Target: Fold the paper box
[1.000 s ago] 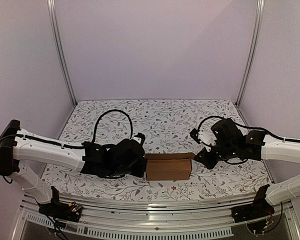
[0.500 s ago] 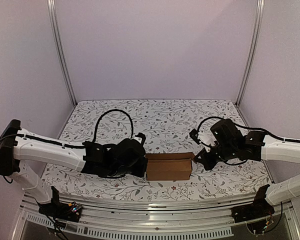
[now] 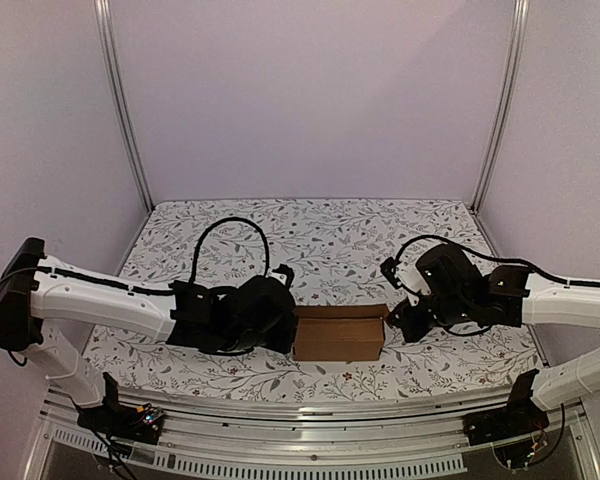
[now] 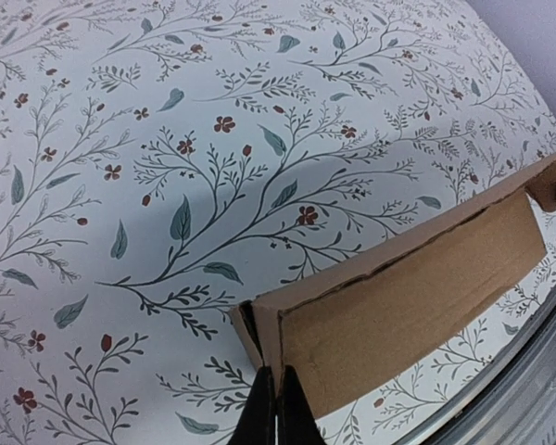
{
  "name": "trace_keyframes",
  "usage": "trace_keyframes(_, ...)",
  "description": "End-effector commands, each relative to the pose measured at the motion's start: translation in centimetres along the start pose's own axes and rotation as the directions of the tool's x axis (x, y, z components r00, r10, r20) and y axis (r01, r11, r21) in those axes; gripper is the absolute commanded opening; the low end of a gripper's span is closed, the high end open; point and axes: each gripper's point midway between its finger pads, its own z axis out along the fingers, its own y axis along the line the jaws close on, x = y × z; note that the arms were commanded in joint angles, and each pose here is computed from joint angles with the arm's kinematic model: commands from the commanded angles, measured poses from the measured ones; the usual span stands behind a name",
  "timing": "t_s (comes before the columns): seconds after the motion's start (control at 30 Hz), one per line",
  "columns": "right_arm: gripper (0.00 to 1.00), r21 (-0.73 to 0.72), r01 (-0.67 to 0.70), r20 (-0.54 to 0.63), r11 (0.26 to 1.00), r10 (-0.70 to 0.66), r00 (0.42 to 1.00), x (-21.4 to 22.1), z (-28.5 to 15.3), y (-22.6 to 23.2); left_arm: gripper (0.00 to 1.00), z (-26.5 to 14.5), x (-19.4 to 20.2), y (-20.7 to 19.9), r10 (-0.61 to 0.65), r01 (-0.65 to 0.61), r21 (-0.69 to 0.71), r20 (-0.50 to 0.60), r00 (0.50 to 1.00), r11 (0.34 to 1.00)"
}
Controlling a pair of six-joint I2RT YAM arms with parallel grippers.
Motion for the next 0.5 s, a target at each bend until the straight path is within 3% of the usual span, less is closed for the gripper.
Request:
trace_keyframes(0.0,0.00,-0.027,-0.071,0.058,0.997,0.072,0.996,-2.0,-0.3,1.1,0.00,0.6,3.2,-0.4,0.055,-0.054,0.008,-0.107,0.993,0.998)
trace_keyframes(0.47,0.00,-0.081,-0.100,0.074,0.992,0.106,0.992,-3.2,-0.5,3.1,0.00,0.7,3.4,-0.6,0.057,-0.056,0.011,-0.110,0.992,0.998)
